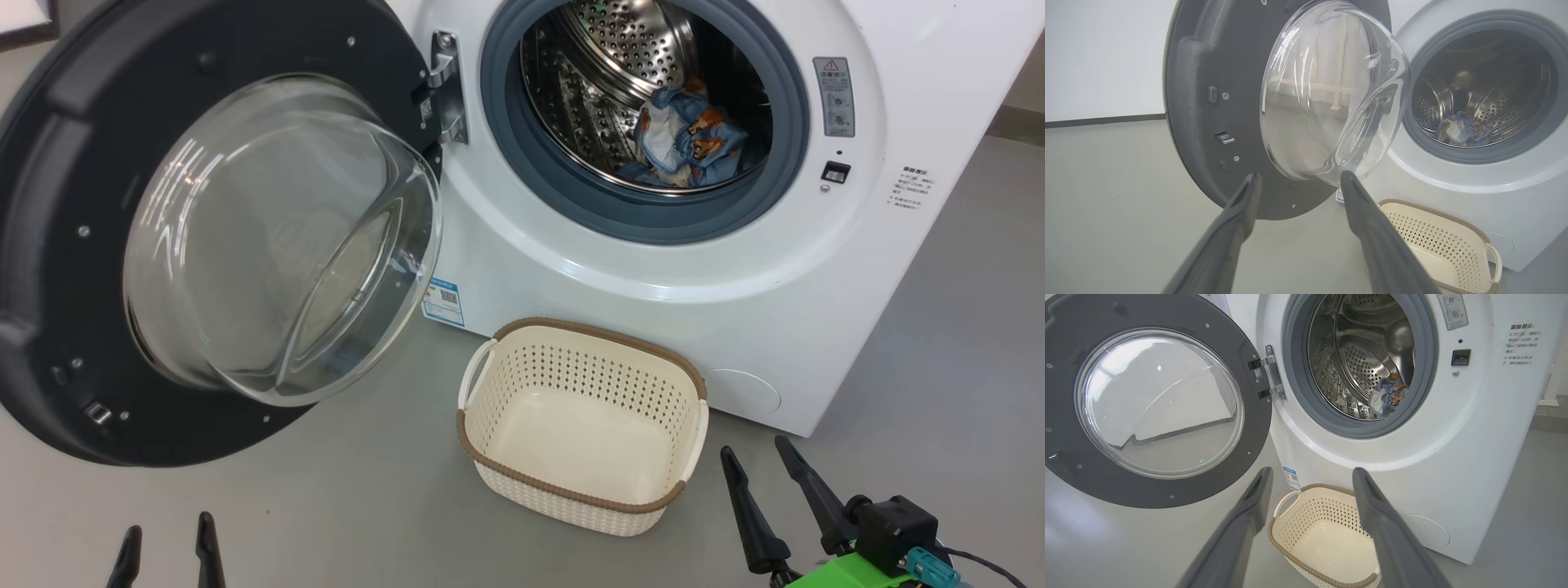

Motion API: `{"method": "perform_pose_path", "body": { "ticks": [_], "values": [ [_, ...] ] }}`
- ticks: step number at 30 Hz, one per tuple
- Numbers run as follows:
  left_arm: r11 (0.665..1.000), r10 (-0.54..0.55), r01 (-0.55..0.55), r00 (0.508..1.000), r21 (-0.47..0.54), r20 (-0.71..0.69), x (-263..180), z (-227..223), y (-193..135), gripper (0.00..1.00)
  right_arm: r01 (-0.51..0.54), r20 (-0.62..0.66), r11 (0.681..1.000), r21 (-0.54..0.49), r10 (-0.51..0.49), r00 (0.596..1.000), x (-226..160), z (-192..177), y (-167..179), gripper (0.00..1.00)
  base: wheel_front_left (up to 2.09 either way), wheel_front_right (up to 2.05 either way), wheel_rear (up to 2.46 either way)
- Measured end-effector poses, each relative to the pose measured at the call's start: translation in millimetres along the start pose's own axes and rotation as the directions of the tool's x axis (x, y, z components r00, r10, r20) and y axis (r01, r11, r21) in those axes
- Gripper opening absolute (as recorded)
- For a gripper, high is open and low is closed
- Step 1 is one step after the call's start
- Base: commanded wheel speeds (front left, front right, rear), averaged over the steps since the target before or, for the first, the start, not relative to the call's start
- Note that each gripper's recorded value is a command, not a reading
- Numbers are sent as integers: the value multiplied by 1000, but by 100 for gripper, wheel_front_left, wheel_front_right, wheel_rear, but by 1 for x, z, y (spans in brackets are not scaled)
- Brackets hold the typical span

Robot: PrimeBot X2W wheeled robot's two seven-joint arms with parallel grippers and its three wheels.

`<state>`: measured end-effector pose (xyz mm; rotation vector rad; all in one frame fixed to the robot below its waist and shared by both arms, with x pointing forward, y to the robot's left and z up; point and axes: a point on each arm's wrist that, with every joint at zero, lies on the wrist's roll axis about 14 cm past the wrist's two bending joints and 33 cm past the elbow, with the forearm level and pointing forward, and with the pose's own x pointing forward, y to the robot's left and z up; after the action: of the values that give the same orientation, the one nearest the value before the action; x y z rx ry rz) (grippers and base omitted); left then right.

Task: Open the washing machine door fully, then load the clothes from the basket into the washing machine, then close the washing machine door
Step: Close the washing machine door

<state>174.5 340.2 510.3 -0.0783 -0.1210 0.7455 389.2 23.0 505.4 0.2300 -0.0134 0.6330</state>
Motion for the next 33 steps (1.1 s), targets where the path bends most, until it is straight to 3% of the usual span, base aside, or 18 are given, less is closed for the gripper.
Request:
{"method": "perform_pose_path", "body": {
  "ticks": [30, 31, 32, 33],
  "values": [
    [997, 74, -74, 997, -22, -5, -7, -1, 20, 100, -52, -18, 999, 0, 52, 998, 4, -5, 17, 100, 0, 0, 0],
    [997, 72, -73, 997, -28, -11, -7, -3, 20, 38, -52, -18, 999, -1, 52, 998, 4, -5, 17, 100, 0, 0, 0],
    [997, 66, -67, 998, -29, -20, -8, -6, 18, 38, -51, -18, 999, -1, 51, 999, 4, -5, 17, 100, 0, 0, 0],
    [998, 54, -55, 998, -29, -27, -8, -8, 16, 0, -51, -17, 999, -1, 51, 999, 4, -5, 17, 100, 0, 0, 0]
  ]
}}
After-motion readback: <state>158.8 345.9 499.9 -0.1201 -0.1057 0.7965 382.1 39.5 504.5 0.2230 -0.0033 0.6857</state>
